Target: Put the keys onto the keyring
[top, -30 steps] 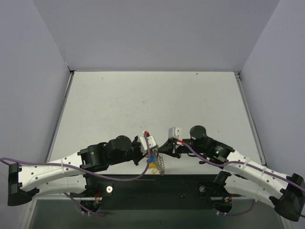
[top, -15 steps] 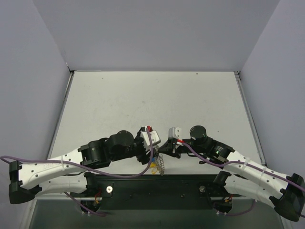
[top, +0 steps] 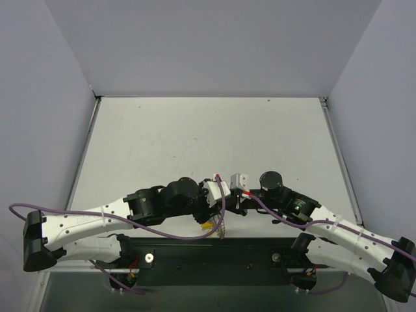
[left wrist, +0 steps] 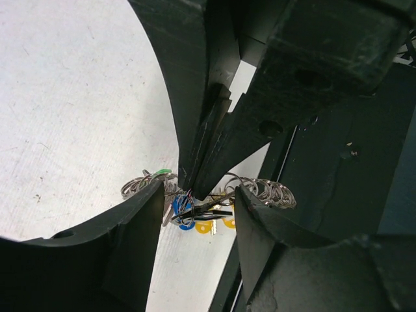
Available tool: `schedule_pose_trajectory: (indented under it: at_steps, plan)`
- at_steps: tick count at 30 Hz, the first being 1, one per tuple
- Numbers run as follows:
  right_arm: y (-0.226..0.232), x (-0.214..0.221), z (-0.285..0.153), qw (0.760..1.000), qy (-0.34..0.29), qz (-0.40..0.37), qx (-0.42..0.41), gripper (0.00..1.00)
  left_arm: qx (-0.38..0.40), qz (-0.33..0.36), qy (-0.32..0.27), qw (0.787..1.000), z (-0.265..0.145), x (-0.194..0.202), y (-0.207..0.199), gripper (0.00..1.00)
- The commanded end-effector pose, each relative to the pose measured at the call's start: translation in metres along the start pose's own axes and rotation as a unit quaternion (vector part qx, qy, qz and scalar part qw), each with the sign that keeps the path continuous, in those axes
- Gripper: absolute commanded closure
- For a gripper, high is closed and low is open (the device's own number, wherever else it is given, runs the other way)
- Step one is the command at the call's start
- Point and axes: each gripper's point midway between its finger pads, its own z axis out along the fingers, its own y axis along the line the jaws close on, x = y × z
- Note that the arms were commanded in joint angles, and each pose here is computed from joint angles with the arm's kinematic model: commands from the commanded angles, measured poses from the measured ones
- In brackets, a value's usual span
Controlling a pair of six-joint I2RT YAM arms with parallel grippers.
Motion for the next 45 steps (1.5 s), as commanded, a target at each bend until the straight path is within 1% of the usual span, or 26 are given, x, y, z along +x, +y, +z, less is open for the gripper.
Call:
schedule_pose_trajectory:
  at_steps: [1, 3, 4, 7, 10, 11, 14, 15, 16, 17, 18, 20, 45]
  plan:
    - [-0.003, -0.037, -0.003, 0.997, -0.057, -0.044, 0.003, 1.0, -0.004, -0.002, -0.017, 1.0, -0.006, -0.019, 0.002, 0.45]
    - [-0.003, -0.037, -0.003, 0.997, -0.058, -0.044, 0.002, 1.0, -0.013, -0.002, -0.015, 1.0, -0.006, -0.017, 0.005, 0.48]
    - [-0.003, -0.037, -0.003, 0.997, -0.057, -0.044, 0.001, 1.0, -0.015, -0.003, -0.013, 1.0, -0.006, -0.014, 0.006, 0.52]
    - [-0.002, -0.038, -0.003, 0.997, -0.058, -0.045, 0.001, 1.0, -0.024, -0.002, -0.012, 1.0, -0.007, -0.012, 0.009, 0.58]
    - [-0.003, -0.038, -0.003, 0.997, -0.058, -0.044, 0.002, 1.0, -0.035, -0.003, -0.008, 0.999, -0.009, -0.009, 0.013, 0.67]
    - [-0.003, -0.037, -0.003, 0.997, -0.058, -0.044, 0.002, 1.0, -0.036, -0.002, -0.008, 0.999, -0.009, -0.008, 0.013, 0.73]
    - [-0.003, -0.037, -0.002, 0.997, -0.058, -0.043, 0.0, 1.0, -0.043, -0.003, -0.008, 0.999, -0.011, -0.006, 0.016, 0.78]
    - [-0.002, -0.037, -0.002, 0.997, -0.058, -0.043, -0.001, 1.0, -0.044, -0.002, -0.006, 0.999, -0.012, -0.004, 0.016, 0.84]
    - [-0.002, -0.037, -0.002, 0.997, -0.058, -0.043, -0.001, 1.0, -0.048, -0.002, -0.007, 0.999, -0.013, -0.004, 0.018, 0.87]
    - [-0.003, -0.037, -0.002, 0.997, -0.058, -0.043, -0.001, 1.0, -0.048, -0.002, -0.007, 0.999, -0.013, -0.004, 0.017, 0.88]
    - [-0.003, -0.037, -0.002, 0.997, -0.06, -0.043, 0.0, 1.0, -0.049, -0.002, -0.009, 0.999, -0.015, -0.004, 0.018, 0.94]
    - [-0.002, -0.037, -0.002, 0.997, -0.06, -0.043, 0.0, 1.0, -0.051, -0.002, -0.009, 0.999, -0.016, -0.004, 0.019, 0.99]
    - [0.0, -0.04, 0.001, 0.996, -0.075, -0.041, -0.007, 1.0, -0.069, -0.001, 0.003, 0.998, -0.03, 0.011, 0.026, 1.0]
